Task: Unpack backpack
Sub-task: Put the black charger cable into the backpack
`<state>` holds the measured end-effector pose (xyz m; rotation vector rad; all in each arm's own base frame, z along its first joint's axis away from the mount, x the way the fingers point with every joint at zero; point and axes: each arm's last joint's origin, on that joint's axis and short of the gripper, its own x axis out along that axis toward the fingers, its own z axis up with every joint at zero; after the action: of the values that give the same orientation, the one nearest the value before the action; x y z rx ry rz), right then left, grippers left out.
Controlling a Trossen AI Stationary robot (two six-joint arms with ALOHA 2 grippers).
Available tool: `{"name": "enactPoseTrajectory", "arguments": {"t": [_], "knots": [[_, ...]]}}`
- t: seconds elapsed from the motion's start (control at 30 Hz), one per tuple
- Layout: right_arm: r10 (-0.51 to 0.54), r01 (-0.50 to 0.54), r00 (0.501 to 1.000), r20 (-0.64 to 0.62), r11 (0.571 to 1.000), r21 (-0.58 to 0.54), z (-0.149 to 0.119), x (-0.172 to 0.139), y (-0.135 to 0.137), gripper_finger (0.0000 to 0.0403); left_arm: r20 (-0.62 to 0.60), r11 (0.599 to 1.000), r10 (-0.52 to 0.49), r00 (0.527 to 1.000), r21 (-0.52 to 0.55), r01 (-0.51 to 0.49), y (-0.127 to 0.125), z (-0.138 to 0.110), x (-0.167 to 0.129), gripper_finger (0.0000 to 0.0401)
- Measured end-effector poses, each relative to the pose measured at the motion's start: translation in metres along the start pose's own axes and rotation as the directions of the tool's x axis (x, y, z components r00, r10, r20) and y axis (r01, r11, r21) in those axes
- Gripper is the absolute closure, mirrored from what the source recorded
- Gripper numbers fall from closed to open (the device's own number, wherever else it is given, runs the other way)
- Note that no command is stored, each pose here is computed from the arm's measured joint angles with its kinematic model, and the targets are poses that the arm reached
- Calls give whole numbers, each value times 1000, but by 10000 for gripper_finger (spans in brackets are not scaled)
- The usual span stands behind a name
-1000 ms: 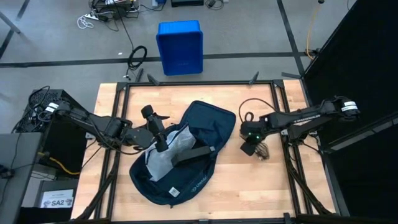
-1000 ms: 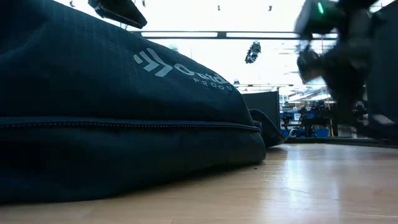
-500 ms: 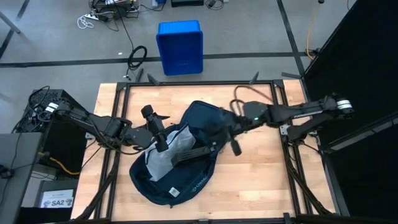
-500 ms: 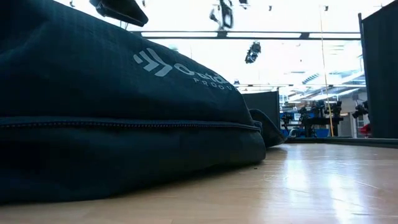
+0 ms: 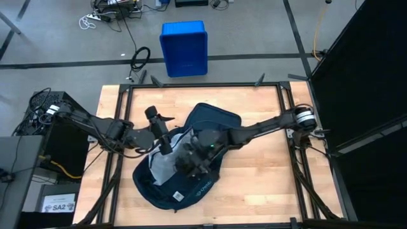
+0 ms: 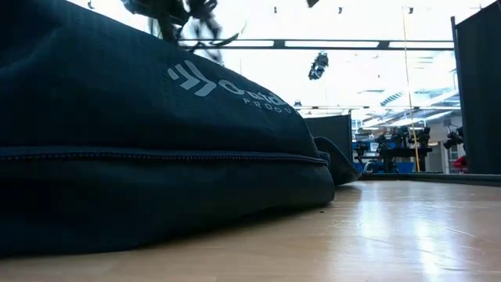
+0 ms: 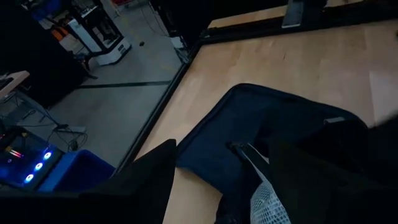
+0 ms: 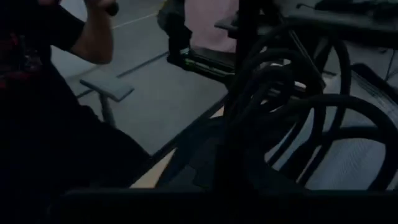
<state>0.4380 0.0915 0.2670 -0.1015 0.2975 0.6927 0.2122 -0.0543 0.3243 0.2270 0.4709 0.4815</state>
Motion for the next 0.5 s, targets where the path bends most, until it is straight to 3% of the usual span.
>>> {"name": "enactPoseTrajectory", "arguments": {"t": [0.17, 0.3, 0.5], "knots": [[-110, 109, 992, -66, 994, -7, -21, 19, -15, 403, 15, 1000, 6, 1000, 6, -6, 2, 4, -2, 172], [-144, 159, 975, -168, 984, 79, -46, 23, -29, 397, 15, 1000, 7, 1000, 7, -7, 2, 4, -2, 172], [-139, 168, 962, -236, 980, 106, -58, 20, -35, 330, 13, 1000, 8, 1000, 9, -8, 2, 4, -2, 172]]}}
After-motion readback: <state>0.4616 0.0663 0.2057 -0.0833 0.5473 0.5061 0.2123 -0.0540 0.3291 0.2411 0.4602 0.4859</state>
